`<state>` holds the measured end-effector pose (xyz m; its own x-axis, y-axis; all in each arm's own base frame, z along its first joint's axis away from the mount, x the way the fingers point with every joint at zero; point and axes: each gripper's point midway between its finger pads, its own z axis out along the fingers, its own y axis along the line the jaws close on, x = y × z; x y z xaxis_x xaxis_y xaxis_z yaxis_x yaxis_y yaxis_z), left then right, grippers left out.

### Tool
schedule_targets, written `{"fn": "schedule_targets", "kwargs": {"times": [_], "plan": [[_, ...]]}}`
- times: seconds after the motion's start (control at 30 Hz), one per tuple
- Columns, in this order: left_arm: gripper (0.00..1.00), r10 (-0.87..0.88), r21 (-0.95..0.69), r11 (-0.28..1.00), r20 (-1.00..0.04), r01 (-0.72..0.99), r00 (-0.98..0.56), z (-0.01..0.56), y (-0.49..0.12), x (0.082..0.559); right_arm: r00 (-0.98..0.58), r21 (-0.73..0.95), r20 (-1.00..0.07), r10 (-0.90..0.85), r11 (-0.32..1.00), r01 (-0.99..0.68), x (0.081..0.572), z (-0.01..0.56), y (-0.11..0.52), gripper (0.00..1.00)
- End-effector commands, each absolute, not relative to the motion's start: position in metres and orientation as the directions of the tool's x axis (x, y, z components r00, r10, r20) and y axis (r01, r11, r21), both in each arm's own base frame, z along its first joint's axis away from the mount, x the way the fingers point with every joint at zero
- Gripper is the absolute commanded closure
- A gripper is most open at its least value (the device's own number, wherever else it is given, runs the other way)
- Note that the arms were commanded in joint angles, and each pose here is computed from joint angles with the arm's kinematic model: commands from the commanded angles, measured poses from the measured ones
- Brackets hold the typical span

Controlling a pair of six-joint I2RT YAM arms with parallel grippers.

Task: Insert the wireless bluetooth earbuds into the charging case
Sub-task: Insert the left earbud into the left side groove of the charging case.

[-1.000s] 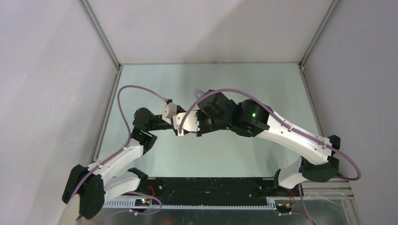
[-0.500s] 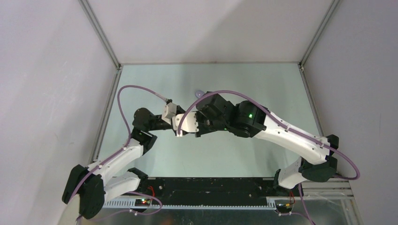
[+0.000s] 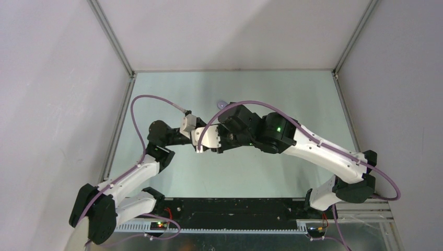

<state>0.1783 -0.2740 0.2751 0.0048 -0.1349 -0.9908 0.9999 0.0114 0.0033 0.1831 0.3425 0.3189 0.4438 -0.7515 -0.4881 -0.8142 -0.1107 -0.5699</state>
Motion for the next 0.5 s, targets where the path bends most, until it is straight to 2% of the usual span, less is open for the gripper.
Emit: {"fn": "schedule_targets", "kwargs": {"times": [0.0, 0.23, 0.47], "plan": [[0.94, -0.189, 0.092, -0.006, -0.978, 0.996, 0.089, 0.299, -0.273, 0.17, 0.452, -0.564, -0.526, -0.72, -0.103, -0.819, 0.178, 0.331, 0.349, 0.63], [0.94, -0.189, 0.096, -0.006, -0.978, 0.995, 0.093, 0.3, -0.273, 0.169, 0.458, -0.577, -0.534, -0.711, -0.09, -0.812, 0.176, 0.346, 0.34, 0.62], [0.94, -0.181, 0.092, -0.013, -0.98, 0.996, 0.088, 0.298, -0.273, 0.169, 0.421, -0.544, -0.692, -0.586, 0.041, -0.838, 0.178, 0.414, 0.308, 0.63]]}}
